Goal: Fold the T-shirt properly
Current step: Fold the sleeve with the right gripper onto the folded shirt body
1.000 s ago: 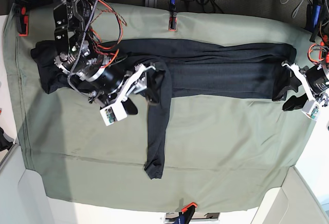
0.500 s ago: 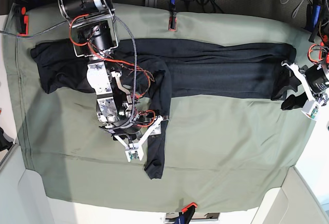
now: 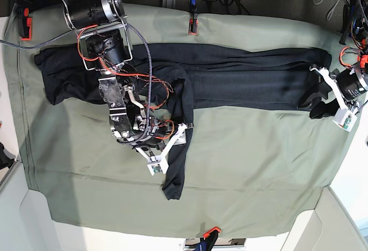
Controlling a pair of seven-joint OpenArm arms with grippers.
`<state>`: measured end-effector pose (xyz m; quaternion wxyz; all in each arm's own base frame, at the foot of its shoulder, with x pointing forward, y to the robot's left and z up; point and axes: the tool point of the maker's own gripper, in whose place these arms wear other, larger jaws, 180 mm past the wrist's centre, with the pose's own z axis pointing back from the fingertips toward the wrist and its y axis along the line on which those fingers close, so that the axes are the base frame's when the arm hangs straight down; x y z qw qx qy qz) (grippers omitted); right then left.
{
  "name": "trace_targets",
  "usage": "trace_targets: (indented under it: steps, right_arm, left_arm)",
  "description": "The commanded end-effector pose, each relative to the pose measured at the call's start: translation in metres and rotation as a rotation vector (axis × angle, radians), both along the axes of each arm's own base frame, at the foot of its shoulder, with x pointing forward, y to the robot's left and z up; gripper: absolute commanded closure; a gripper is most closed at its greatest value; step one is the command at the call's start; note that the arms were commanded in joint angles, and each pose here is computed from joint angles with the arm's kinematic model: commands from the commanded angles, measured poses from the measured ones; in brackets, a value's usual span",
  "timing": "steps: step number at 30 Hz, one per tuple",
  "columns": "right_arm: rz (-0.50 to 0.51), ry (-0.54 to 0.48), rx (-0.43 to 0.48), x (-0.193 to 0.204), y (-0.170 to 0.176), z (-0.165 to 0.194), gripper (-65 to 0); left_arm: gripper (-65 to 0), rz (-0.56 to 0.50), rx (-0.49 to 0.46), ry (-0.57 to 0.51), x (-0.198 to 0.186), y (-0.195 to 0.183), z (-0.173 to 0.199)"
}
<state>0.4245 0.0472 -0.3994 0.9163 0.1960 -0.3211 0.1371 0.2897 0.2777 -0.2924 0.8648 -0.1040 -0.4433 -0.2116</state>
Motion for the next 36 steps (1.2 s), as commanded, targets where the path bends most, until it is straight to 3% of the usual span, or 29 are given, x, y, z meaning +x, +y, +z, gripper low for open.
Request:
trace_targets:
  steps: [1,6,8,12,13,18,25,33,36]
  right_arm:
    - [0.006,-0.051,0.035,0.014,0.008,0.021,-37.3]
    - [0.057,-0.053,0.095,0.009,0.02,0.027,-35.5]
    - [0.09,-0.06,0.108,0.007,0.025,0.029,-26.9]
    - [0.187,-0.07,0.185,-0.003,0.042,0.038,-0.3]
    - [0.208,-0.062,0.202,-0.006,0.046,0.04,0.0]
    - [0.263,-0.023,0.245,-0.019,0.054,0.04,0.0]
    - [0.427,0.028,0.379,-0.052,0.08,0.062,0.0]
    - [0.606,-0.017,0.35,-0.11,0.104,0.086,0.0]
    - [0.64,-0.018,0.357,-0.124,0.107,0.092,-28.0]
  left_arm:
    - [-31.8,-0.016,0.004,-0.05,0.007,0.001,0.017]
    - [-31.8,-0.016,0.002,-0.051,0.007,0.001,0.017]
    - [-31.8,-0.016,-0.002,-0.053,0.008,0.001,0.018]
    - [-31.8,-0.016,-0.002,-0.055,0.008,0.001,0.018]
    - [-31.8,-0.016,-0.002,-0.055,0.008,0.001,0.018]
    - [-31.8,-0.016,-0.006,-0.062,0.008,0.0,0.019]
    - [-31.8,-0.017,-0.009,-0.071,0.01,0.0,0.021]
    - [-31.9,-0.017,-0.02,-0.094,0.012,-0.001,0.026]
    - [-31.9,-0.018,-0.035,-0.155,0.018,-0.003,0.035]
